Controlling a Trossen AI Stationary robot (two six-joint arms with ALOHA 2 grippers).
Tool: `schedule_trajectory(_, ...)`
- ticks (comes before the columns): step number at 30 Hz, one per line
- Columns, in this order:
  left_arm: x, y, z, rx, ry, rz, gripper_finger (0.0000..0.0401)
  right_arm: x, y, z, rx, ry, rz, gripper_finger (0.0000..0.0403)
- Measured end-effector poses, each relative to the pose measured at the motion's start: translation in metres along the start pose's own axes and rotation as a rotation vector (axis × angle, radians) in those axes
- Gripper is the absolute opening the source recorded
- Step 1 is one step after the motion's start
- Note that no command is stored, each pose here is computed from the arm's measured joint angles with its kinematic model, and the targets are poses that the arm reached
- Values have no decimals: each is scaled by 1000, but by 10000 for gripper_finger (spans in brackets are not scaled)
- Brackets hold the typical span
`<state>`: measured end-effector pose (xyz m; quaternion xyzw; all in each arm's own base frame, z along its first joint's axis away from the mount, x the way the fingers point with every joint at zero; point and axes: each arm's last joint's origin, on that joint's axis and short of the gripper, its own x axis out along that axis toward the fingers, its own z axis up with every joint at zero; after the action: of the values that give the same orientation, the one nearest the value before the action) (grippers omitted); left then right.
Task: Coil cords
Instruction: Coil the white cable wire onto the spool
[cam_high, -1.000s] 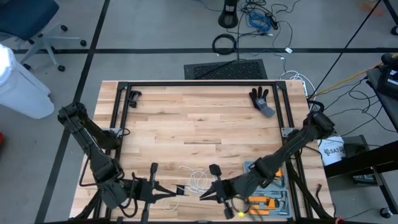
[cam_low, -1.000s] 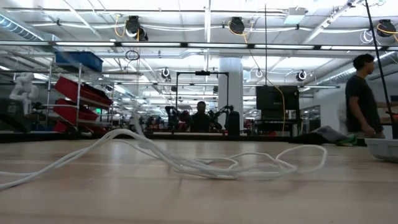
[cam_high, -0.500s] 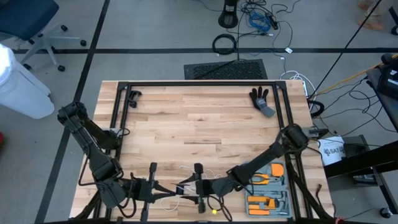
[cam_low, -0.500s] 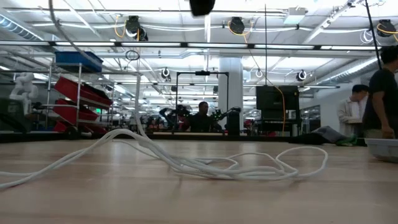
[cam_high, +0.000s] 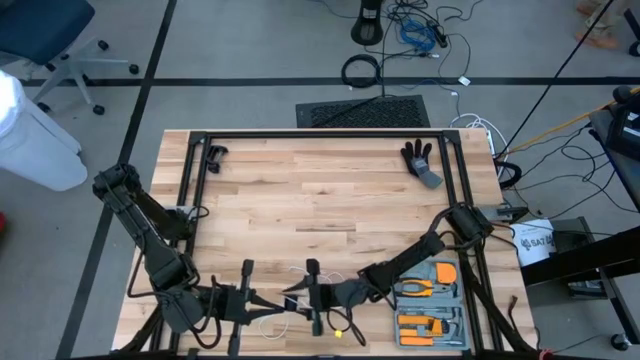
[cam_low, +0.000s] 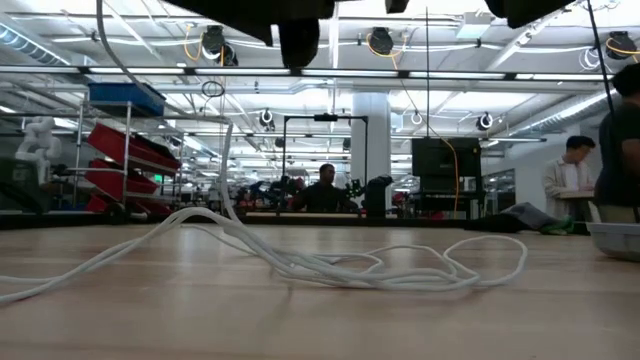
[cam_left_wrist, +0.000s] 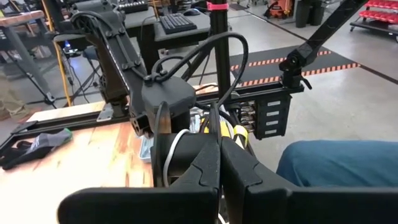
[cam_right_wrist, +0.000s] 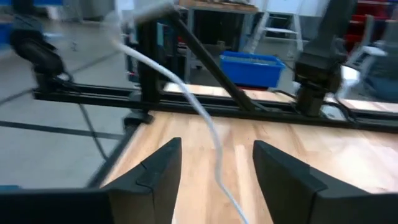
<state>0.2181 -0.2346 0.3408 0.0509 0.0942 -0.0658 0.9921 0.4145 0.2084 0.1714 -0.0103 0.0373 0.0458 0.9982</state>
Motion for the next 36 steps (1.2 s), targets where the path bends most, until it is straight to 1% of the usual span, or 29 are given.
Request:
schedule_trajectory(2,0,0,0,1,0,8,2,1,-1,1,8,-9,32,176)
schedule_trajectory(8,0,1,0,0,-2,15,2,1,-2,3,15,-27,31,157)
schedule_trajectory(13,0,1,0,0,-2,15,2,3,-8,3,17,-23,41,128)
schedule_trajectory(17,0,1,0,0,-2,15,2,4,-9,3,16,-22,38,92)
schedule_trajectory(22,0,1,0,0,-1,16,2,4,-9,2,16,-10,38,16)
schedule_trajectory(23,0,1,0,-1,-2,15,2,4,-9,1,13,-6,37,8)
schedule_trajectory(25,0,1,0,-1,-2,15,2,4,-8,0,11,8,37,6)
schedule_trajectory(27,0,0,0,0,-2,15,2,1,-6,1,-3,58,42,2)
schedule_trajectory(29,0,0,0,1,0,14,2,-6,-4,7,-21,124,42,1)
schedule_trajectory(32,-1,0,-1,8,5,14,2,-22,0,27,-39,211,35,1)
schedule_trajectory(36,-1,0,-1,12,9,15,2,-46,3,53,-53,295,60,1)
